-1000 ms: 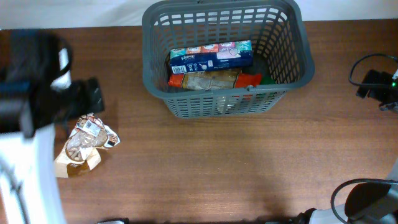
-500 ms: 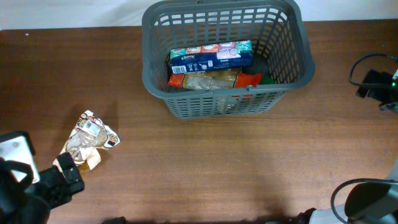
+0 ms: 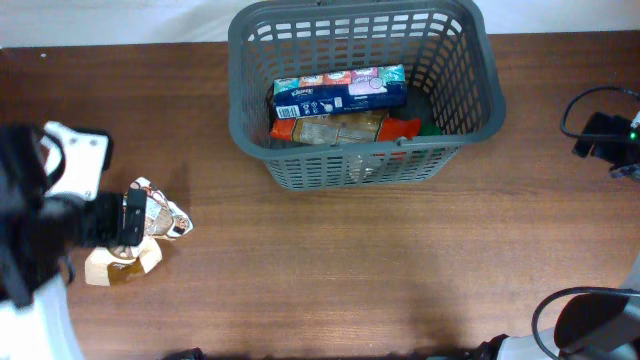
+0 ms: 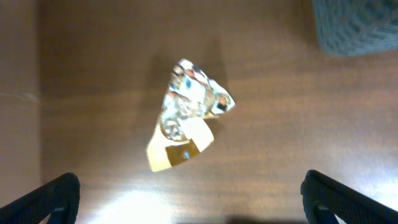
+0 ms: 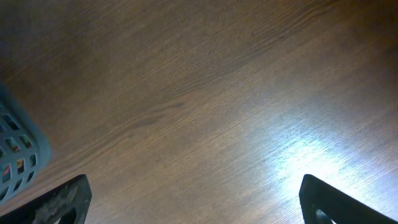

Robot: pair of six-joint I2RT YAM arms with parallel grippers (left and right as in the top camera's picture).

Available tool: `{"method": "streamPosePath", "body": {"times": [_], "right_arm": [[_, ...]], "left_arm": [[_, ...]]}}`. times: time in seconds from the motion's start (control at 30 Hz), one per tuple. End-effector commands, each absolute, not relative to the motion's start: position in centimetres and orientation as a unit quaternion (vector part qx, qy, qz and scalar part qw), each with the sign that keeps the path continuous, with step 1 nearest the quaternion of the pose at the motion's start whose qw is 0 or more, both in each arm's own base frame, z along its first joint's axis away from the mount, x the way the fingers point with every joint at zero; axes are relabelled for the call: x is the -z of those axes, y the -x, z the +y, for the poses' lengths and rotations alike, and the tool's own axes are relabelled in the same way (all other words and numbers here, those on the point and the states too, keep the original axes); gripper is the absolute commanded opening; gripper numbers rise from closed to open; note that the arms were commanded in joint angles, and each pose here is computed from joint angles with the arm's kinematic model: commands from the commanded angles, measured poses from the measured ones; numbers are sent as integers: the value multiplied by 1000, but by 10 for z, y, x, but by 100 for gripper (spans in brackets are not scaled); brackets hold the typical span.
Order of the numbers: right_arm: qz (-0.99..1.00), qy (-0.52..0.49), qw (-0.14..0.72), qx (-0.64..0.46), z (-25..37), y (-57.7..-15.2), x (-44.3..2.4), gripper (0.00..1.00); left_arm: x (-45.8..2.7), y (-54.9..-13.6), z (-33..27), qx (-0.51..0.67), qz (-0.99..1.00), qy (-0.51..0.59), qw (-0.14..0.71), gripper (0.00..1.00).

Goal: Pack container
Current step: 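Withdraw the left gripper and move it over the foil snack bag, then lower the left gripper onto the foil snack bag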

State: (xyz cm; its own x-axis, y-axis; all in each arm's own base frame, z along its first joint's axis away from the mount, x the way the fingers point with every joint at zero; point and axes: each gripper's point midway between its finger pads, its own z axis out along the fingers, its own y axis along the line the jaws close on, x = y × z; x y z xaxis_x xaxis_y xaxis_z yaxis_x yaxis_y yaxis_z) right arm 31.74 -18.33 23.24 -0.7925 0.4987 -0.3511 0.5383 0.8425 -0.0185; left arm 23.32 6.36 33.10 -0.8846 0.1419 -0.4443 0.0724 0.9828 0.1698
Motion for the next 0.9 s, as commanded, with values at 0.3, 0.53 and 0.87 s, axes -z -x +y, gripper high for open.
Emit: {"method": "streamPosePath", "body": {"times": [0.3,0.53,0.87], "right_arm": [[943,-281,167,57,-185,-317,-230,99],[943,-281,167,57,-185,-317,-230,99],[943,-281,167,57,-185,-317,-230,99]], "left_arm": [[-306,-235,54,-28,981,-68,177,100],[-324,-205,46,-54,968,-97,227,99],[-333,-150,76,-200,942,-67,262,100]]}}
